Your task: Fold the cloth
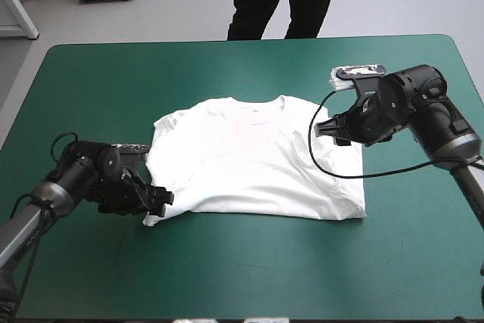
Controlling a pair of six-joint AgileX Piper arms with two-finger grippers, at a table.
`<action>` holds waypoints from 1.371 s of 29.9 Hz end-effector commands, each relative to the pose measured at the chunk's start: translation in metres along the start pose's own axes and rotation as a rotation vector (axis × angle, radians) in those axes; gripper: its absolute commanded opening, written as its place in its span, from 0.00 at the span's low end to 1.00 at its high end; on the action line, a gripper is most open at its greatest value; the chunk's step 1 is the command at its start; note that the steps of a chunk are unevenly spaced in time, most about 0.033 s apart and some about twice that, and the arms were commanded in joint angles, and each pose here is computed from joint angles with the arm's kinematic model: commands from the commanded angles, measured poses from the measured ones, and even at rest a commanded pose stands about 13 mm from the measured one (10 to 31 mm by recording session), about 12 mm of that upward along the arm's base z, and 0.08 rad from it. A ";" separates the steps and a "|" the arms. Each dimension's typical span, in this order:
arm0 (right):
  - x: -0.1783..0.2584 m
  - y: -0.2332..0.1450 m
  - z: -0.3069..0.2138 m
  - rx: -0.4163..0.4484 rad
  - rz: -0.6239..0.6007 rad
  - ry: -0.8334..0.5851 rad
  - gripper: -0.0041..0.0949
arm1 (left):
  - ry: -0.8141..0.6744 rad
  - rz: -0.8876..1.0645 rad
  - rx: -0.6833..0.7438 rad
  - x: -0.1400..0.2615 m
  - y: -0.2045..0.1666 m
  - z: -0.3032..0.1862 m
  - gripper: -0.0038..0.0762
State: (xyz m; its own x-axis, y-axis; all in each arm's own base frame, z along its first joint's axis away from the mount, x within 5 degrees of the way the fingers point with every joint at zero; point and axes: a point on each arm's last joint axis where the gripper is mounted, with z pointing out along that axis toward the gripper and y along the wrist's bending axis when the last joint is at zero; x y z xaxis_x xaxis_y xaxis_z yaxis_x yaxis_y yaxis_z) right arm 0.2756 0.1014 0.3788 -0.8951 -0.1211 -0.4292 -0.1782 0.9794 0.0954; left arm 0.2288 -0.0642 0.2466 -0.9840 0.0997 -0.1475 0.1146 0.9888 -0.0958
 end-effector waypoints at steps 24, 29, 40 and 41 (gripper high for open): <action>0.001 0.002 -0.022 -0.032 0.035 -0.056 0.53 | 0.065 0.020 0.069 -0.004 -0.005 0.046 0.04; 0.004 0.003 -0.018 -0.050 0.053 -0.034 0.53 | 0.065 0.026 0.069 -0.004 -0.005 0.046 0.04; 0.042 -0.012 0.041 0.070 0.062 0.166 0.56 | 0.060 0.045 0.070 -0.004 -0.005 0.046 0.04; 0.045 -0.012 0.045 0.071 0.057 0.180 0.57 | 0.060 0.045 0.070 -0.004 -0.005 0.046 0.04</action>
State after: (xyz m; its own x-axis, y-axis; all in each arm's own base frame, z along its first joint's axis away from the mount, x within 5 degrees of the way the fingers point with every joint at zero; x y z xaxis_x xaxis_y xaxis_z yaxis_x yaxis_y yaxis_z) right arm 0.2617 0.0959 0.3118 -0.9754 -0.0792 -0.2056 -0.0941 0.9935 0.0639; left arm 0.2386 -0.0724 0.2045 -0.9835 0.1590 -0.0859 0.1701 0.9749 -0.1433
